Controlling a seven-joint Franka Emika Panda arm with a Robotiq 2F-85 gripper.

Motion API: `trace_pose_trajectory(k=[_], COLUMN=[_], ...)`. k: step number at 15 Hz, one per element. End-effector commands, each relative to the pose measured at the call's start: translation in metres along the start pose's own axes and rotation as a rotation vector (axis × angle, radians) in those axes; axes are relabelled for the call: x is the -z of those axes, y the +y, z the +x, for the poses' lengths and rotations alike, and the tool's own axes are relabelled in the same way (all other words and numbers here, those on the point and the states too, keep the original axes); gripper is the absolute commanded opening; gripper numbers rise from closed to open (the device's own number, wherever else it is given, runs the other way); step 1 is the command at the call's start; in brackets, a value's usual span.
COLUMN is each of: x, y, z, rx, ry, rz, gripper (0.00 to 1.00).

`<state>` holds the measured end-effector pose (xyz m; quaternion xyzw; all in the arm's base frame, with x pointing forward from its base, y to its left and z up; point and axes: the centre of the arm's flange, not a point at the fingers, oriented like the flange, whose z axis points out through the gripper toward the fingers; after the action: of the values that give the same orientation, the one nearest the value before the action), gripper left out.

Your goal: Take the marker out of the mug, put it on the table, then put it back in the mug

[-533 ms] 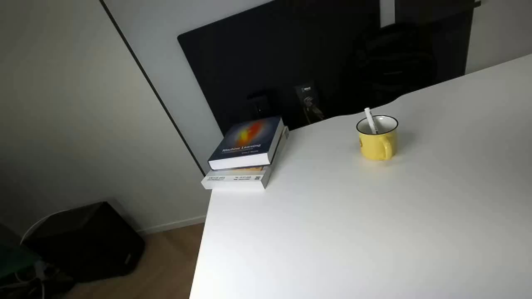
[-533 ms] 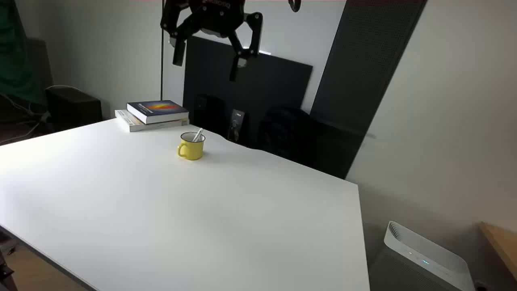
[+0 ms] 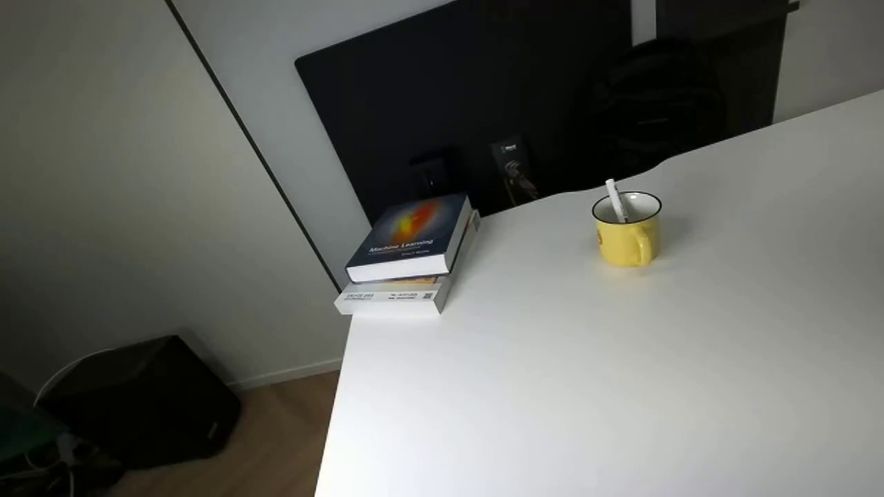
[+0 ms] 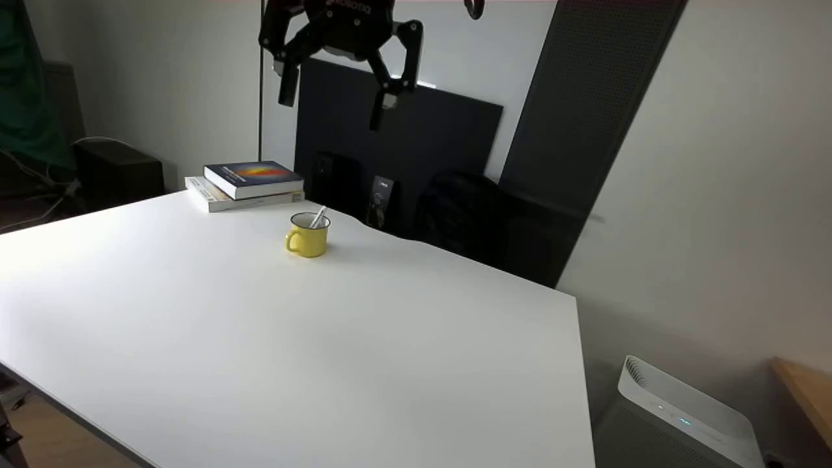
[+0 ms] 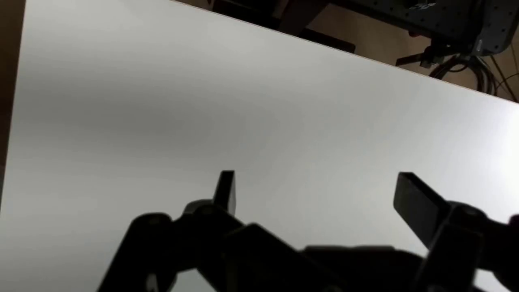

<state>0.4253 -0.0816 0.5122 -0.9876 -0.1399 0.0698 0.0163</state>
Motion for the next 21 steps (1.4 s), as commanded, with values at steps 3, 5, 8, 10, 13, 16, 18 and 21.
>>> trace_pose_trajectory(k=[3,5,8,10,13,16,18,21], x=[0.000,0.000,-0.008,-0.018,-0.035,-0.049,-0.057,-0.069], y=[0.000,0.000,0.011,0.017,0.027,0.052,0.069,0.093], z=[0.000,0.000,0.017,0.030,0.057,0.099,0.126,0.171], rx=[0.000,0.000,0.038,0.062,0.096,0.096,0.088,0.075], ry=[0.000,0.000,-0.008,-0.011,-0.014,-0.015,-0.023,-0.029], rz=[0.000,0.000,0.036,0.047,0.087,0.143,0.179,0.205], gripper=[1.00,1.00,1.00,1.00,1.00,1.00,1.00,1.00])
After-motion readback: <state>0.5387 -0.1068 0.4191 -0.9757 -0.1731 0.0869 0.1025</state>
